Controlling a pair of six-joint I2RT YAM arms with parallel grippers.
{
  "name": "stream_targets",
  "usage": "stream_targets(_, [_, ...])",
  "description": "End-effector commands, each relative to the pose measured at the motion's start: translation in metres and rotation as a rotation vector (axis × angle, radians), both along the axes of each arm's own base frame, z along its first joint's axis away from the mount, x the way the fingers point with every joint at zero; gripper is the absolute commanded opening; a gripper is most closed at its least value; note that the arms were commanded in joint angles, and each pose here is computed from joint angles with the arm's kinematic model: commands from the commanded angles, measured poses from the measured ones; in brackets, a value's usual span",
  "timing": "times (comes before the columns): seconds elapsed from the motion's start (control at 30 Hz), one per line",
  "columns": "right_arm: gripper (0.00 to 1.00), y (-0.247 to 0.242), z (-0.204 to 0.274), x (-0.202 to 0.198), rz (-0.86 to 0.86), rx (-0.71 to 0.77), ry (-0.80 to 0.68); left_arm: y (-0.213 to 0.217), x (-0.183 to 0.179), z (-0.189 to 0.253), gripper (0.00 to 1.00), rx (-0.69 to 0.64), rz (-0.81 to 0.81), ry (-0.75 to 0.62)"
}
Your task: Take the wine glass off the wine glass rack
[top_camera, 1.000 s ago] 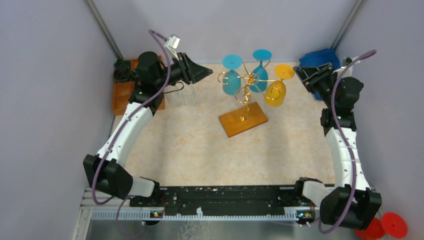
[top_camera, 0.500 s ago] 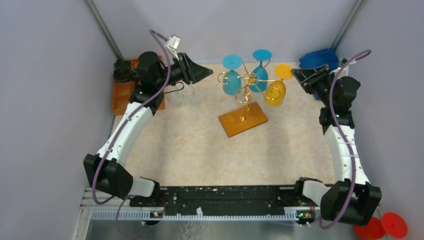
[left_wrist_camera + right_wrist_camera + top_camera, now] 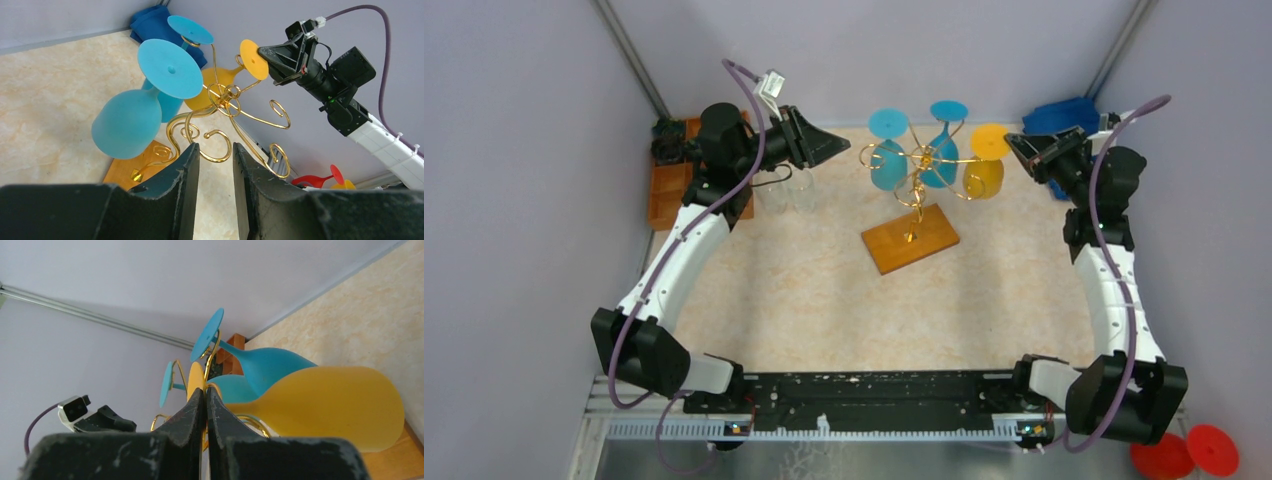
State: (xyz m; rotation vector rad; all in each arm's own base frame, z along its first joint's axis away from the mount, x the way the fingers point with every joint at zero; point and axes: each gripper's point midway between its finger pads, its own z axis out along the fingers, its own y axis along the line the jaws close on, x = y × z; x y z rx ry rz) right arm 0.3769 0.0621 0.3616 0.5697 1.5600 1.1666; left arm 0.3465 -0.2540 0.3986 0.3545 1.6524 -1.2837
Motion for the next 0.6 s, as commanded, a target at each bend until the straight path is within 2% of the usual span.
stream_targets(0.0, [0.0,-0.004,0.027,-0.002,-0.019,0.055,0.013,0.001,-0.006,0.014,0.37,-0.013,-0.018,-0.038])
stream_targets(0.3, [0.0,-0.002,0.025,0.0,-0.017,0.137,0.148,0.001,-0.008,0.013,0.35,-0.006,-0.02,-0.036])
stream_targets(0.57, [0.0,0.006,0.024,-0.011,0.031,0.12,0.155,0.001,-0.006,0.013,0.33,-0.005,-0.019,-0.04])
